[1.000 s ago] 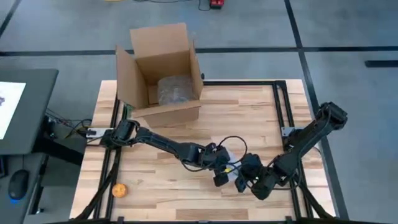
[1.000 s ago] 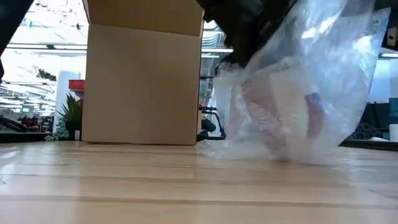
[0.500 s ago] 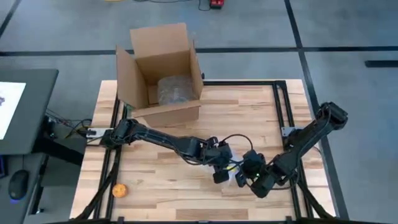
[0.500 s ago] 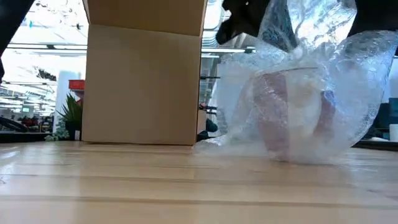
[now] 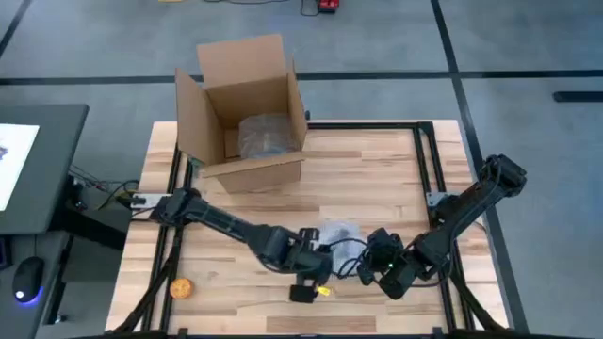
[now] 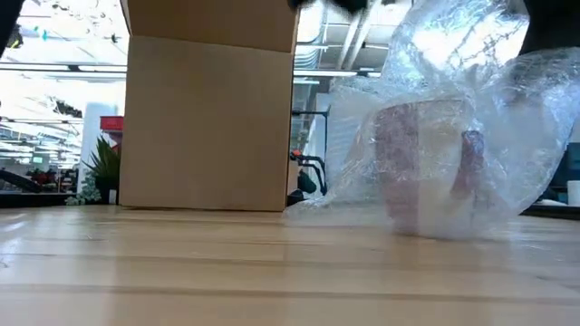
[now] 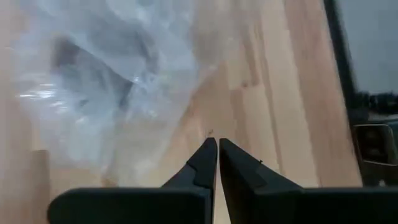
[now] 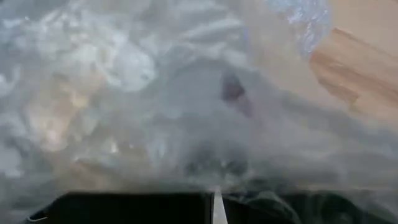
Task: Wrap mug
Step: Wrap the purple mug with the bubble wrap
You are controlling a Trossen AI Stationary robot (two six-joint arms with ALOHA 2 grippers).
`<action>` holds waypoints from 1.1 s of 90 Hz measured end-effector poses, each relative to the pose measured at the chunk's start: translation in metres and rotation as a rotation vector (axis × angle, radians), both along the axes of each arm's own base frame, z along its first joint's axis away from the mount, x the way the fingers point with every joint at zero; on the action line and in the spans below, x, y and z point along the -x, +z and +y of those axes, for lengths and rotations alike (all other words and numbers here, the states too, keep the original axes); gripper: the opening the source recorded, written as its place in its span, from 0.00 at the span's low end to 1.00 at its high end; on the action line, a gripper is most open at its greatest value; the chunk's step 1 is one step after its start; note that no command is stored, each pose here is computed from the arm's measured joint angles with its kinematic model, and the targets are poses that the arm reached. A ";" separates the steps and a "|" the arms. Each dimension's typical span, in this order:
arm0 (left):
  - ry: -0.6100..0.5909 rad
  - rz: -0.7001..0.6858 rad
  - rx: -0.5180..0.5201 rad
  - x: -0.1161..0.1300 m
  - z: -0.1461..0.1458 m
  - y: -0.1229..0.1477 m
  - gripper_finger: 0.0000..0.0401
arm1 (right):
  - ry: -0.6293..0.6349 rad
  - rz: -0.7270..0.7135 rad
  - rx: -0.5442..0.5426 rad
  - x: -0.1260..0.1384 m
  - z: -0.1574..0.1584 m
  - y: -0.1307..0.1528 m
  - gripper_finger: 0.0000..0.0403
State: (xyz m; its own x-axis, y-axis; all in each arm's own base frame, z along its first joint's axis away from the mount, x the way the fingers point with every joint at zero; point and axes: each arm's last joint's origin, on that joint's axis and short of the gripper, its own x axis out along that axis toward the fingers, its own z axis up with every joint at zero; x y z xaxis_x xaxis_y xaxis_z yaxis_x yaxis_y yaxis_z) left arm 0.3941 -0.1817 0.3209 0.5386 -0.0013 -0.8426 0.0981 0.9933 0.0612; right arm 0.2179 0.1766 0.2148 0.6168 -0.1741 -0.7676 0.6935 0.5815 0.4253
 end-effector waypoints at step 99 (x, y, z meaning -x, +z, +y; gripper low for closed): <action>0.429 -0.378 0.485 -0.041 0.084 -0.138 0.00 | 0.095 -0.026 -0.029 -0.008 0.002 0.004 0.00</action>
